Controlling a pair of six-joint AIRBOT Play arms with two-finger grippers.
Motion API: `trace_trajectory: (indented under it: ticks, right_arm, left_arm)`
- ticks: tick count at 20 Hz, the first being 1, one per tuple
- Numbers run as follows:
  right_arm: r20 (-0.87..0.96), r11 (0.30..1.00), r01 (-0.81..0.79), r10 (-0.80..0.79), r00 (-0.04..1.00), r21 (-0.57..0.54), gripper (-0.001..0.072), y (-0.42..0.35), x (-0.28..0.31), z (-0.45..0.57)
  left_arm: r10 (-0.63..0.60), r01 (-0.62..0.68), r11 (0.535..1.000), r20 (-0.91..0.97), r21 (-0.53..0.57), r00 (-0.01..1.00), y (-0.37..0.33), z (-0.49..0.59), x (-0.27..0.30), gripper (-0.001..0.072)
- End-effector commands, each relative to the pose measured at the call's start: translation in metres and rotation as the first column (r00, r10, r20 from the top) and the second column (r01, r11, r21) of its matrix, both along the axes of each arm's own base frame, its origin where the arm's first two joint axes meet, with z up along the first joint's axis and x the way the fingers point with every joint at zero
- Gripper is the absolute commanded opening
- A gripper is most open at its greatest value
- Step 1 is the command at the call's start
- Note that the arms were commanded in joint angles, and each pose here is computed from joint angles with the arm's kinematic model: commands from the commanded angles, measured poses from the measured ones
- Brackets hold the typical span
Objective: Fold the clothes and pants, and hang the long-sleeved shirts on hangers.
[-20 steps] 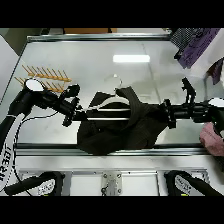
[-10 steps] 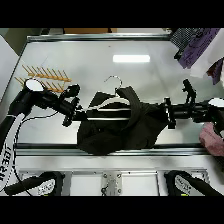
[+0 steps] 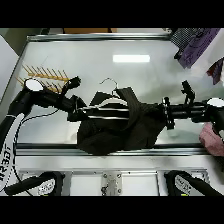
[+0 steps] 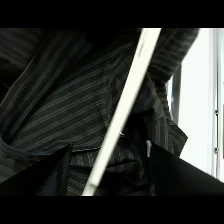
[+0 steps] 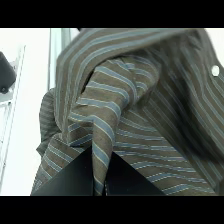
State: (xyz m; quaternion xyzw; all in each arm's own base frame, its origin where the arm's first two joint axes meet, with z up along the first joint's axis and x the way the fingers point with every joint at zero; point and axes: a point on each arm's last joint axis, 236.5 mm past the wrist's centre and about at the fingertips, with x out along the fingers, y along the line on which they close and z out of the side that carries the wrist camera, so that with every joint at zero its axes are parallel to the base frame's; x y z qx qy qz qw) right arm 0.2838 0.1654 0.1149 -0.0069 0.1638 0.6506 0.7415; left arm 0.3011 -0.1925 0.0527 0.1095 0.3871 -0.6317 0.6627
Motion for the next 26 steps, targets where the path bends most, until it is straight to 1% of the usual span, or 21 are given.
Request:
trace_trajectory:
  ticks: [1, 3, 4, 5, 7, 9, 10, 12, 13, 14, 15, 16, 17, 18, 19, 21, 23, 24, 26]
  right_arm:
    - [0.002, 1.0, 0.009, -0.009, 1.0, -0.003, 0.0012, -0.001, 0.002, 0.0]
    - [0.0, 1.0, 0.015, -0.015, 1.0, -0.005, 0.0011, -0.001, 0.003, -0.001]
    - [0.0, 1.0, 0.015, -0.015, 1.0, -0.005, 0.0011, -0.001, 0.003, -0.001]
    - [0.002, 1.0, 0.015, -0.015, 1.0, -0.004, 0.0011, -0.001, 0.003, 0.0]
    - [-0.009, 1.0, 0.029, -0.029, 1.0, 0.011, 0.0011, 0.0, 0.006, 0.004]
    - [0.012, 0.997, 0.074, -0.074, 0.997, 0.015, 0.0011, -0.002, 0.014, 0.009]
    - [0.024, 0.994, 0.108, -0.108, 0.994, 0.009, 0.0011, -0.003, 0.021, 0.013]
    - [0.038, 0.983, 0.182, -0.182, 0.983, -0.009, 0.001, -0.007, 0.032, 0.023]
    - [0.052, 0.976, 0.217, -0.216, 0.975, -0.015, 0.0011, -0.009, 0.037, 0.028]
    - [0.07, 0.968, 0.249, -0.247, 0.967, -0.02, 0.0011, -0.012, 0.041, 0.033]
    - [0.094, 0.962, 0.273, -0.27, 0.958, -0.023, 0.0011, -0.013, 0.044, 0.038]
    - [0.11, 0.958, 0.285, -0.28, 0.954, -0.025, 0.0011, -0.014, 0.045, 0.041]
    - [0.12, 0.957, 0.288, -0.283, 0.952, -0.025, 0.0011, -0.014, 0.044, 0.044]
    - [0.129, 0.958, 0.287, -0.282, 0.951, -0.024, 0.0011, -0.013, 0.042, 0.046]
    - [0.134, 0.958, 0.287, -0.281, 0.95, -0.024, 0.0011, -0.013, 0.041, 0.048]
    - [0.14, 0.958, 0.287, -0.282, 0.949, -0.023, 0.0012, -0.013, 0.04, 0.05]
    - [0.125, 0.956, 0.293, -0.288, 0.949, -0.02, 0.0012, -0.013, 0.039, 0.052]
    - [0.127, 0.956, 0.293, -0.288, 0.949, -0.02, 0.0012, -0.013, 0.039, 0.052]
    - [0.131, 0.956, 0.293, -0.288, 0.949, -0.02, 0.0012, -0.013, 0.038, 0.053]
  left_arm:
    - [0.147, -0.147, 0.989, 0.005, 0.016, 0.989, 0.014, 0.006, 0.021, 0.0498]
    - [0.265, -0.265, 0.964, 0.027, 0.014, 0.964, 0.03, 0.018, 0.037, 0.0497]
    - [0.338, -0.339, 0.941, 0.029, 0.012, 0.941, 0.04, 0.024, 0.046, 0.0498]
    - [0.421, -0.422, 0.907, 0.025, 0.006, 0.907, 0.052, 0.032, 0.055, 0.0497]
    - [0.56, -0.56, 0.828, 0.03, -0.013, 0.828, 0.079, 0.049, 0.07, 0.0497]
    - [0.659, -0.658, 0.753, 0.044, -0.032, 0.751, 0.104, 0.066, 0.076, 0.0497]
    - [0.7, -0.701, 0.713, 0.048, -0.019, 0.712, 0.116, 0.071, 0.076, 0.0497]
    - [0.786, -0.785, 0.616, 0.014, 0.064, 0.618, 0.137, 0.064, 0.068, 0.0496]
    - [0.831, -0.824, 0.556, -0.031, 0.106, 0.556, 0.142, 0.054, 0.061, 0.0497]
    - [0.849, -0.839, 0.528, -0.086, 0.127, 0.521, 0.138, 0.043, 0.053, 0.0499]
    - [0.853, -0.841, 0.52, -0.149, 0.153, 0.5, 0.127, 0.028, 0.043, 0.0511]
    - [0.851, -0.84, 0.516, -0.208, 0.168, 0.481, 0.113, 0.014, 0.036, 0.0648]
    - [0.845, -0.842, 0.511, -0.279, 0.172, 0.456, 0.094, 0.001, 0.031, 0.072]
    - [0.838, -0.843, 0.511, -0.317, 0.168, 0.445, 0.076, -0.011, 0.03, 0.072]
    - [0.839, -0.851, 0.497, -0.344, 0.169, 0.422, 0.06, -0.023, 0.032, 0.072]
    - [0.861, -0.872, 0.441, -0.372, 0.21, 0.346, 0.038, -0.048, 0.038, 0.072]
    - [0.87, -0.875, 0.423, -0.377, 0.235, 0.319, 0.017, -0.067, 0.045, 0.0719]
    - [0.874, -0.877, 0.411, -0.379, 0.248, 0.303, 0.009, -0.077, 0.048, 0.0671]
    - [0.878, -0.869, 0.405, -0.385, 0.283, 0.284, -0.005, -0.097, 0.047, 0.0671]
